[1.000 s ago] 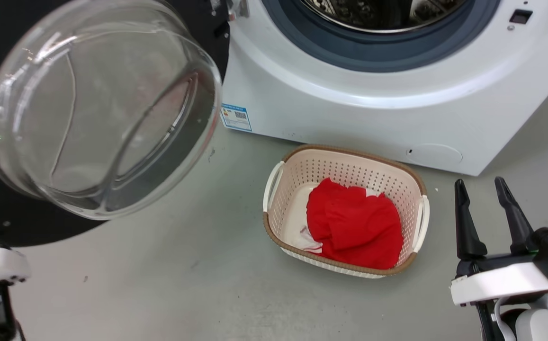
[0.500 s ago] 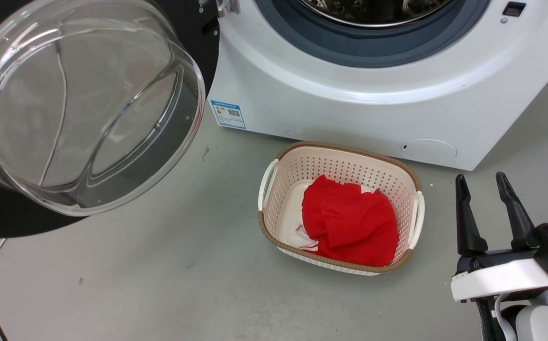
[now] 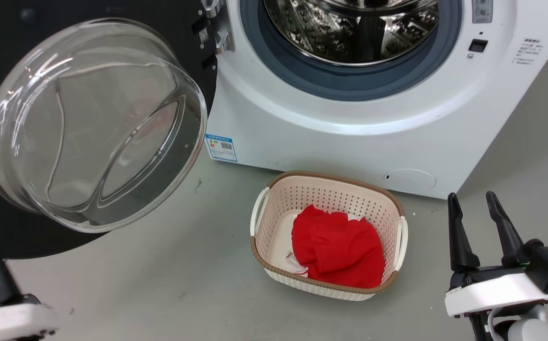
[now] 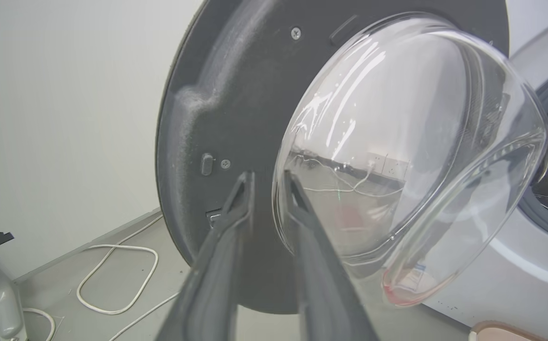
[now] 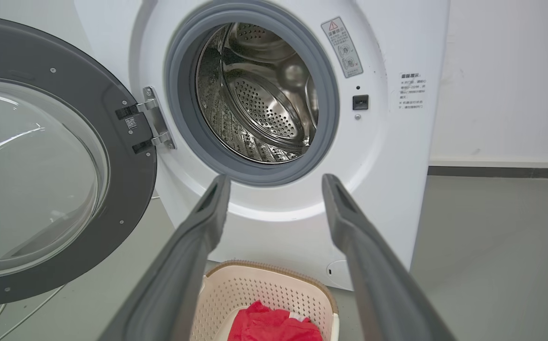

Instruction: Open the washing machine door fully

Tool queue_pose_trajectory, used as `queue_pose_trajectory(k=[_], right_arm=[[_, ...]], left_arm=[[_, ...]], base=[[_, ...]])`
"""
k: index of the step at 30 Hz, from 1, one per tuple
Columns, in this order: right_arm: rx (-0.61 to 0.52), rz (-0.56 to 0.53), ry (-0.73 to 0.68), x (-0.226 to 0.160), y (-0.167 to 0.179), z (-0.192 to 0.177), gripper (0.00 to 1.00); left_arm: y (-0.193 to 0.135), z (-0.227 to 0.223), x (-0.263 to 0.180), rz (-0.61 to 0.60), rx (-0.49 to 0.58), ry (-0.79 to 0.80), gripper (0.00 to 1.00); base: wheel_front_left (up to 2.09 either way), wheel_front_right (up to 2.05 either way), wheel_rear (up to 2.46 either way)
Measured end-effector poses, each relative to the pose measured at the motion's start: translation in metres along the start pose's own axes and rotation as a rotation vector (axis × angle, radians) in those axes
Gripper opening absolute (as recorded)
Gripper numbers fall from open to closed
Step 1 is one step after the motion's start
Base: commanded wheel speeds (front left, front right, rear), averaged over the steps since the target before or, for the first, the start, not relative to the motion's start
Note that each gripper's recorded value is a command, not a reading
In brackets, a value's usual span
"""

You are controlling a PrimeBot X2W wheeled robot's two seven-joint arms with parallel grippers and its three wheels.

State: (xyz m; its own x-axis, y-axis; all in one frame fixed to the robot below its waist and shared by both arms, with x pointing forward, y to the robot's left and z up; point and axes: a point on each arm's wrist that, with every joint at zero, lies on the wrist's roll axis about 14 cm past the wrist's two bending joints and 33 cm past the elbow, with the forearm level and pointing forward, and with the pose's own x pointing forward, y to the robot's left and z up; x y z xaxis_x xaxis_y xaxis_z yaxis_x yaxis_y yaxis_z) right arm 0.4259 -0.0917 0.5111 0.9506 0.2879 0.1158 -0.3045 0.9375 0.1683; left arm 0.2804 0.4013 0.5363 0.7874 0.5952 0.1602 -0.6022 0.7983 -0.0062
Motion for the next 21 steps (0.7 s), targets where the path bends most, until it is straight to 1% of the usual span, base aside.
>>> queue_pose_trajectory(k=[5, 9, 15, 21], right_arm=[[-0.009, 0.001, -0.013, -0.008, 0.002, 0.008, 1.0], [-0.026, 0.008, -0.019, -0.012, 0.005, 0.013, 1.0], [-0.045, 0.005, -0.033, -0.022, 0.005, 0.022, 1.0], [-0.087, -0.038, -0.054, -0.036, -0.007, 0.035, 1.0]], left_arm=[[-0.022, 0.006, -0.017, -0.078, -0.027, -0.014, 1.0], [-0.05, 0.013, -0.026, -0.173, -0.046, -0.034, 1.0], [-0.106, 0.025, -0.038, -0.335, -0.095, -0.066, 1.0], [-0.16, 0.03, -0.05, -0.491, -0.128, -0.075, 1.0]], base=[[0.0, 0.0, 0.0], [0.0, 0.0, 0.0], [0.0, 0.0, 0.0], [0.0, 0.0, 0.0]])
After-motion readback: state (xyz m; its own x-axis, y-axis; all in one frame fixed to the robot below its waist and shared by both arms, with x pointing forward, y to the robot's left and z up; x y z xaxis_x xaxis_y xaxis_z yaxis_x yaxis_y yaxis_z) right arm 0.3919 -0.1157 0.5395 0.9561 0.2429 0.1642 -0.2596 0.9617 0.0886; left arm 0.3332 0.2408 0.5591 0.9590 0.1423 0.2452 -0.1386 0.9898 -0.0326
